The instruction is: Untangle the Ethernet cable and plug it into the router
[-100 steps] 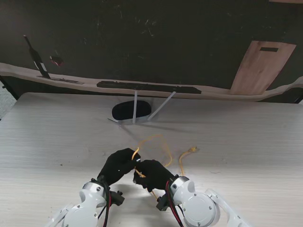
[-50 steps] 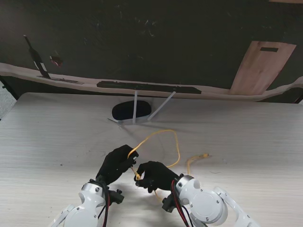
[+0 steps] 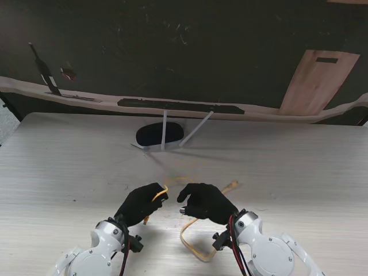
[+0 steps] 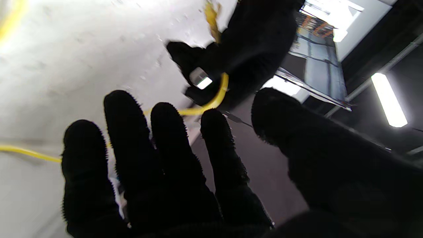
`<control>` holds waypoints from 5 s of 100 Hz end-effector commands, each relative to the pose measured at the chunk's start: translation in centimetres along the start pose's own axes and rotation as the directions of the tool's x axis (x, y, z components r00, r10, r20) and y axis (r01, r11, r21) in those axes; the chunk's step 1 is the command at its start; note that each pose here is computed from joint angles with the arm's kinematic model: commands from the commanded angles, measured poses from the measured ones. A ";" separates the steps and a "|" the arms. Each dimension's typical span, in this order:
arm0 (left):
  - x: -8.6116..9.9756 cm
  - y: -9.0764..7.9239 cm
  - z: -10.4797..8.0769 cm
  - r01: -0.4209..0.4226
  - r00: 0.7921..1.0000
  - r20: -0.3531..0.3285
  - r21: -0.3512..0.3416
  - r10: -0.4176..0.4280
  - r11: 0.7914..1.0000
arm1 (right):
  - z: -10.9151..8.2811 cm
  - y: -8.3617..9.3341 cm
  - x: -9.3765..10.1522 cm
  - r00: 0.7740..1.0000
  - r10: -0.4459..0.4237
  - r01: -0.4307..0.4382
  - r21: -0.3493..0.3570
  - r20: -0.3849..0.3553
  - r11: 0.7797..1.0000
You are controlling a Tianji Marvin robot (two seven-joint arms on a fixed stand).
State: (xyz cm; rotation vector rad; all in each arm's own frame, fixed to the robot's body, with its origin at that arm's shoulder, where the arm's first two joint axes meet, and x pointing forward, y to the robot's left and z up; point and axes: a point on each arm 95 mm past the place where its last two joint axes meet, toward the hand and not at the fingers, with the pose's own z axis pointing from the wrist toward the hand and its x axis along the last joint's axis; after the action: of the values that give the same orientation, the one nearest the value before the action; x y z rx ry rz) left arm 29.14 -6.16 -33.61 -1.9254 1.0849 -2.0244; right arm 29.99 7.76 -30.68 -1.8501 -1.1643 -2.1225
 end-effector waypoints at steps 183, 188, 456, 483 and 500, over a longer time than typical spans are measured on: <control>-0.3 -0.9 -0.6 -0.257 0.956 -0.179 -0.124 0.233 0.958 | 5.1 -2.9 -2.4 0.998 0.059 -0.059 0.012 0.026 0.998; -0.3 -0.9 -0.6 -0.261 0.955 -0.178 -0.123 0.238 0.957 | 5.0 -2.8 -2.5 0.998 0.046 -0.047 0.019 0.032 0.999; -3.4 0.8 -0.6 -0.510 0.829 -0.156 0.188 0.538 0.840 | 4.0 -0.3 -2.2 0.983 0.181 -0.180 -0.035 0.031 0.983; -3.4 0.9 -0.4 -0.497 0.834 -0.151 0.210 0.530 0.842 | 4.0 -0.4 -2.2 0.982 0.184 -0.184 -0.027 0.034 0.983; -3.3 1.0 -0.2 -0.482 0.840 -0.155 0.228 0.520 0.846 | 4.0 -0.4 -2.2 0.982 0.185 -0.184 -0.024 0.035 0.983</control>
State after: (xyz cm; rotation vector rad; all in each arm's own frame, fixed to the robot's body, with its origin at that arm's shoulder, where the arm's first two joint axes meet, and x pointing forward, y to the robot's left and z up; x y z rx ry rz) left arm 29.11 -4.68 -36.81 -1.1737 1.2438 -1.9540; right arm 33.94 9.20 -32.92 -1.9422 -0.9331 -2.0362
